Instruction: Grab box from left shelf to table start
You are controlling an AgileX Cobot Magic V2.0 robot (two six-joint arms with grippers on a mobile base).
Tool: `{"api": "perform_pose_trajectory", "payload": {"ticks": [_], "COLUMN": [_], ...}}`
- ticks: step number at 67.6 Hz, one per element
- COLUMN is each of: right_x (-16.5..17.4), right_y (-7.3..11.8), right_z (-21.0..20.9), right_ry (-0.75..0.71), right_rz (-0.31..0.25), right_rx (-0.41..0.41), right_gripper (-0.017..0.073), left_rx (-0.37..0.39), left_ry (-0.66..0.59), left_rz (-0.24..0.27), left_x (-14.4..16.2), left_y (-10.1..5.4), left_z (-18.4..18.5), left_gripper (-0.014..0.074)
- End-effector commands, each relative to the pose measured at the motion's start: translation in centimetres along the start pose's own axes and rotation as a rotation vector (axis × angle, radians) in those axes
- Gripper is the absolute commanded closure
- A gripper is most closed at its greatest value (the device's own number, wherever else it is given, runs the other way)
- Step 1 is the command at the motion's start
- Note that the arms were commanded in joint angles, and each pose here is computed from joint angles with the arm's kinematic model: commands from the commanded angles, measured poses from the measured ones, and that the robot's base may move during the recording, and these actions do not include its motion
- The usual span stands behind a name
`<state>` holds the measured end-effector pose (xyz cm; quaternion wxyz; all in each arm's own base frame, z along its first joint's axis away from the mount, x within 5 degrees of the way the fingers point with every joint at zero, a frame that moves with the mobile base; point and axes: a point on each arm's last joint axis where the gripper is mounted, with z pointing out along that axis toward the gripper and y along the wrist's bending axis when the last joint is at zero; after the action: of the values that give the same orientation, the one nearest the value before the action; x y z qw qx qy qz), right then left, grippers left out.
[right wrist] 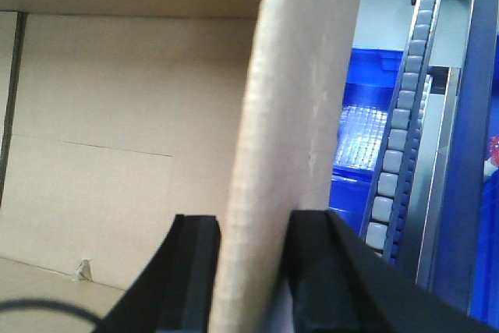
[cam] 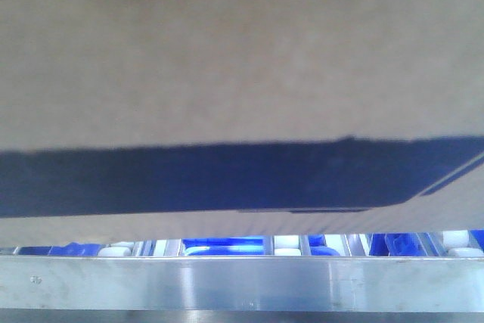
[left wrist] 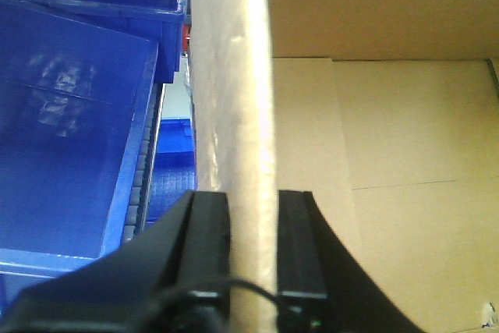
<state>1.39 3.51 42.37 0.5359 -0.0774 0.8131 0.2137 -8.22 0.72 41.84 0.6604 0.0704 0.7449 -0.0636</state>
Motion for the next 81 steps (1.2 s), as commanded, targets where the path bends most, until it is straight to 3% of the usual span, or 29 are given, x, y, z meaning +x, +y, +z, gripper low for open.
{"api": "perform_pose_trajectory", "payload": {"ticks": [1, 81], "right_x": [-1.82, -1.82], "right_y": [0.43, 0.43], "right_z": [-0.43, -0.43], "right_ry": [-0.14, -0.14], "right_rz": [0.01, 0.01], "right_rx": [-0.027, -0.027], "right_gripper": [0.0492, 0.0492], "left_rx": [0.145, 0.143], "left_ry": [-0.23, -0.201], "left_rz": [-0.065, -0.073], "left_x": [-2.64, -2.29], "left_y": [-1.01, -0.97], "left_z": [-0.89, -0.12], "left_gripper": [0.0694, 0.0694]}}
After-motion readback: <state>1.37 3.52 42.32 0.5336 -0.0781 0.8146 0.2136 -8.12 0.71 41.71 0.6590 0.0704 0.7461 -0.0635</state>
